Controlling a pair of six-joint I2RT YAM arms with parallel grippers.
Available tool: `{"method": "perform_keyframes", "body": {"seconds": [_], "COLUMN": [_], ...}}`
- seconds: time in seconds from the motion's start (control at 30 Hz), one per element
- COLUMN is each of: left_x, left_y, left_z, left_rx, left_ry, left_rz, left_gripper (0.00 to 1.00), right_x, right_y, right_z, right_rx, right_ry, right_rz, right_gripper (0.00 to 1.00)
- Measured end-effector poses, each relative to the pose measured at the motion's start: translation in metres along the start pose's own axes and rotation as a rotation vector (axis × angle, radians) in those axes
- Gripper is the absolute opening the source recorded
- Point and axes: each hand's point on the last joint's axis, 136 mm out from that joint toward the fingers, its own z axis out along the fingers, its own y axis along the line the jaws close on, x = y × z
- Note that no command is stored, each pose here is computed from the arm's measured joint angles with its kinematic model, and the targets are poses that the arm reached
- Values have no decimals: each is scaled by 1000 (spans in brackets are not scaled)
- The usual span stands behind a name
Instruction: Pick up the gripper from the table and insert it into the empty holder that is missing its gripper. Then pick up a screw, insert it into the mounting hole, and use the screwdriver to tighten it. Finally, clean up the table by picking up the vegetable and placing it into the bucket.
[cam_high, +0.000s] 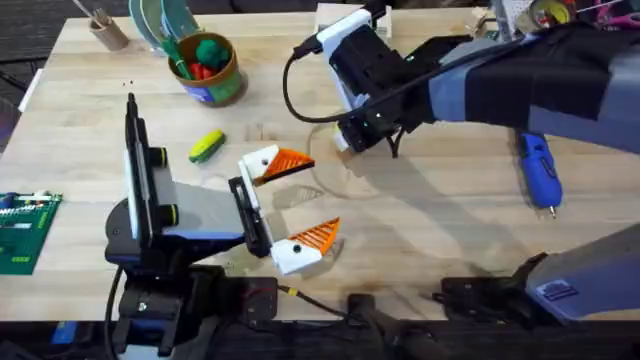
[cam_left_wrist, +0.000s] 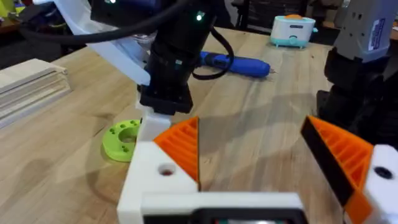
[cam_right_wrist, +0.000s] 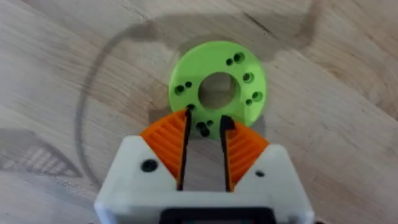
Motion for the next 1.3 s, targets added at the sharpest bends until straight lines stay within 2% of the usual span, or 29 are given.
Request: {"method": "perform_keyframes", "body": {"seconds": [0.47,1.3], "left_x": [0,0], "left_y": [0,0], "left_z": [0,0], "left_rx": [0,0], "left_ry": [0,0], "left_rz": [0,0], "left_gripper": [993,993], "right_x": [2,5], "right_y": [0,0], "right_z": [-4,-4], "right_rx": [-1,0], "right_ry": [5,18], "right_rz": [-15,-31], "right_gripper": [411,320]}}
